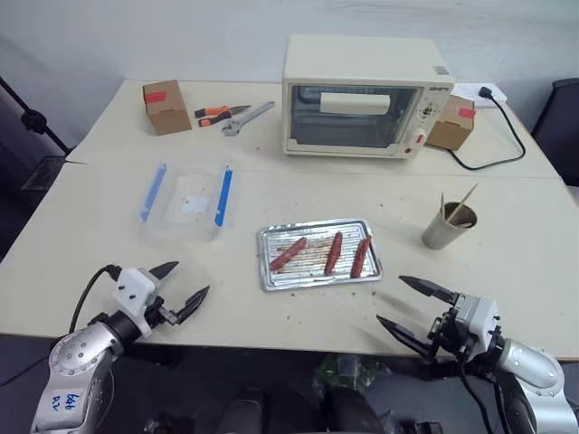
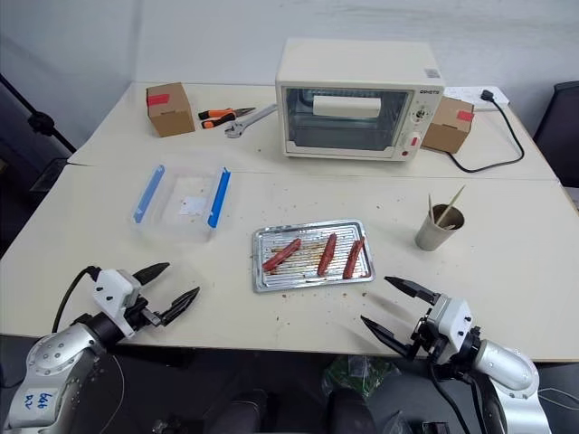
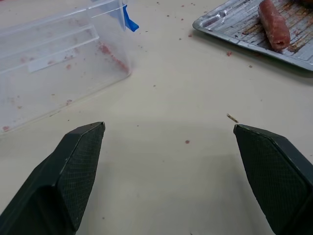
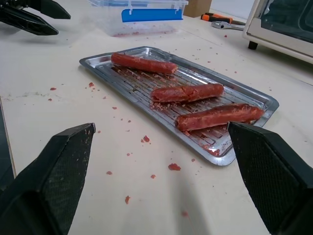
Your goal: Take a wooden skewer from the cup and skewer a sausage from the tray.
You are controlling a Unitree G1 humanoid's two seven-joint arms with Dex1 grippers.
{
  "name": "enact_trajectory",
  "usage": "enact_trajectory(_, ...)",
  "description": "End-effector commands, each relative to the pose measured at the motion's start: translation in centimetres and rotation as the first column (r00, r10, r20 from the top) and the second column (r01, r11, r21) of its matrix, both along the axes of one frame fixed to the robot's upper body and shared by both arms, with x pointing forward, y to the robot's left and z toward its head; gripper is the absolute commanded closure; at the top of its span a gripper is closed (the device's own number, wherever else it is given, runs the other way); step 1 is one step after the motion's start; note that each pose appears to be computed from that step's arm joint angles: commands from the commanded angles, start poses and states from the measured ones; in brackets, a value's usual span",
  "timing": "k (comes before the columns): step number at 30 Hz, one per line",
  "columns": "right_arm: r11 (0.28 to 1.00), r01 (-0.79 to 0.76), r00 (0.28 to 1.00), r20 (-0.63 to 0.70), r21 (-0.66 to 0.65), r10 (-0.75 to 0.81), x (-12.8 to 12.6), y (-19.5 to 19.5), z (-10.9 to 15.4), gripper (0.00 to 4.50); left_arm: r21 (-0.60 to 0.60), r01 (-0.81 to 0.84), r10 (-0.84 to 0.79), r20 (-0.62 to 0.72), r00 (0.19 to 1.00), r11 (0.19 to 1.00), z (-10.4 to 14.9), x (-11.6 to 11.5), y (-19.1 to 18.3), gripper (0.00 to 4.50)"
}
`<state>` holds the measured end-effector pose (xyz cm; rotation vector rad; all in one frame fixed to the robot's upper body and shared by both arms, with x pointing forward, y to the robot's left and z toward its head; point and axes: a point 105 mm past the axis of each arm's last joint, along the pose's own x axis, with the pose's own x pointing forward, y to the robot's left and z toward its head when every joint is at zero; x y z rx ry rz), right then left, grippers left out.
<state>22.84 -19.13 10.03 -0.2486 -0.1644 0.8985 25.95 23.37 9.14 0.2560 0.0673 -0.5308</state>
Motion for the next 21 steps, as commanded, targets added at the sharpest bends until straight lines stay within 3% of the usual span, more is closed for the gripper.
enact_trajectory(1,1.0,0.01,0.999,0.049,0.006,-0.01,0.0,-0.2,1.1,0.0,0.012,0.003,-0.003,0.037,0.999,1.0,0.9,-0.3,0.2,0.02)
enact_trajectory(4,1.0,0.015,0.998,0.066,0.009,-0.016,-0.3,0.0,1.8,0.0,-0.092,0.053,-0.047,0.069,0.996,0.994,2.5,-0.2,-0.7,0.02)
enact_trajectory(9,0.987,0.163,0.981,0.107,-0.013,-0.16,-2.0,-3.4,4.3,0.0,-0.276,0.344,-0.324,0.115,0.939,0.898,6.6,-0.7,-4.1,0.02)
enact_trajectory(12,0.947,0.316,0.945,0.106,-0.059,-0.309,-3.7,-7.5,4.9,0.0,-0.229,0.466,-0.449,0.126,0.885,0.854,8.1,-0.1,-5.9,0.02)
enact_trajectory(15,0.855,0.506,0.862,0.119,-0.114,-0.493,-5.7,-12.9,5.0,0.0,-0.16,0.615,-0.603,0.125,0.788,0.772,8.7,-0.3,-8.4,0.02)
enact_trajectory(18,0.813,0.558,0.83,0.111,-0.165,-0.547,-6.7,-15.0,5.2,0.0,-0.156,0.68,-0.664,0.149,0.733,0.716,9.2,-0.1,-10.0,0.02)
enact_trajectory(21,0.818,0.552,0.833,0.144,-0.162,-0.534,-5.7,-15.3,7.6,0.0,-0.153,0.694,-0.672,0.171,0.72,0.704,9.5,0.4,-10.4,0.02)
